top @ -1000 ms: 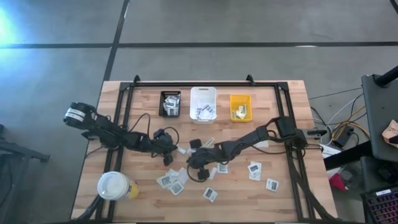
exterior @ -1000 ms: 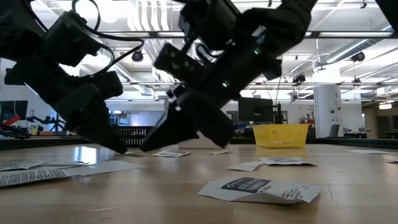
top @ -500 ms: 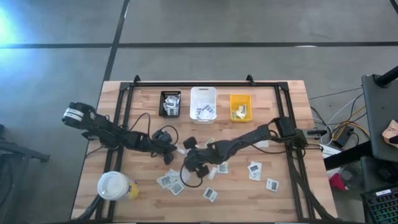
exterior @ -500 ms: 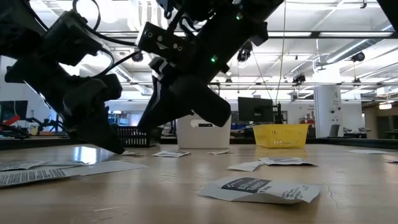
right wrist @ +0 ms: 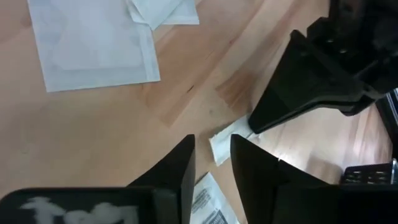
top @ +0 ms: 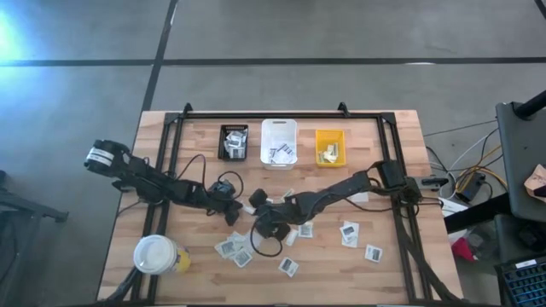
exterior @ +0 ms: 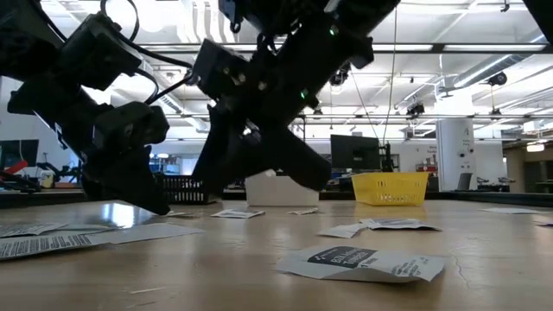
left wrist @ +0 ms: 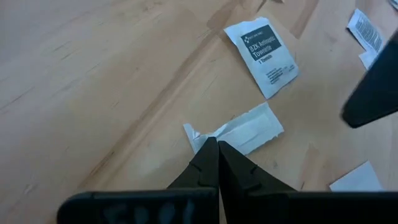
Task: Pick & Place First Aid Supplies
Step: Put the green bandage into the yellow basket
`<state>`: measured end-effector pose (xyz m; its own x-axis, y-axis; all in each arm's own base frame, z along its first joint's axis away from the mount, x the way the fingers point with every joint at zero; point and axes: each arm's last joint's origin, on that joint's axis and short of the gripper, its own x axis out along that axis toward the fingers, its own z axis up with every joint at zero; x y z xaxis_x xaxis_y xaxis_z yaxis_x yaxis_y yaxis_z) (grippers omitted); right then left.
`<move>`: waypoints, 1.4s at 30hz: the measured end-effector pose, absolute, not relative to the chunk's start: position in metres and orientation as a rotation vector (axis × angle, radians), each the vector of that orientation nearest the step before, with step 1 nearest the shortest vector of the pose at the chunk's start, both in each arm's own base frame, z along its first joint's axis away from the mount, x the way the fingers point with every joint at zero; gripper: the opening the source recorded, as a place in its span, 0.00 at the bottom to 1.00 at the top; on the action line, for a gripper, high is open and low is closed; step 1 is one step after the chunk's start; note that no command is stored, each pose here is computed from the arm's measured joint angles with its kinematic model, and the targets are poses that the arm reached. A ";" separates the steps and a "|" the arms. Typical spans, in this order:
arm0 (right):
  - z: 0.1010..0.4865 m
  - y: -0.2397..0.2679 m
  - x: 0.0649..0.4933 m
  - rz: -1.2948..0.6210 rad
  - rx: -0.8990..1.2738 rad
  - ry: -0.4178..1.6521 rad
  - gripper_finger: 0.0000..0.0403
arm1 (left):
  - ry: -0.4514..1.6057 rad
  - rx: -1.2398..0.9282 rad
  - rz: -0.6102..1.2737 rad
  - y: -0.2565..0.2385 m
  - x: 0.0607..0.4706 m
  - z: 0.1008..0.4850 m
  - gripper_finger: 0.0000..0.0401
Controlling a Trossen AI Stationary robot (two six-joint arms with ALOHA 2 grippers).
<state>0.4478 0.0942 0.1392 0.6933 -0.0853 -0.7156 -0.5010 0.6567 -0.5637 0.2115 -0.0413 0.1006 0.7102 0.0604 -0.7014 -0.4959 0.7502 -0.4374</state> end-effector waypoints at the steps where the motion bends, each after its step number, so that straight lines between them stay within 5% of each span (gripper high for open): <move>1: 0.138 0.094 0.447 0.265 -0.839 0.784 0.25 | 0.722 -0.669 0.339 -0.041 0.212 0.101 0.00; 42: 0.105 0.085 0.452 0.182 -0.883 0.805 0.24 | 0.663 -0.924 0.354 -0.050 0.218 0.108 0.00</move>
<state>0.4516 0.0847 0.1049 0.6992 -0.1732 -0.6937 -0.4550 0.6406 -0.6186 0.2183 -0.0505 0.1078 0.7497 0.0044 -0.6618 -0.5478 0.5653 -0.6167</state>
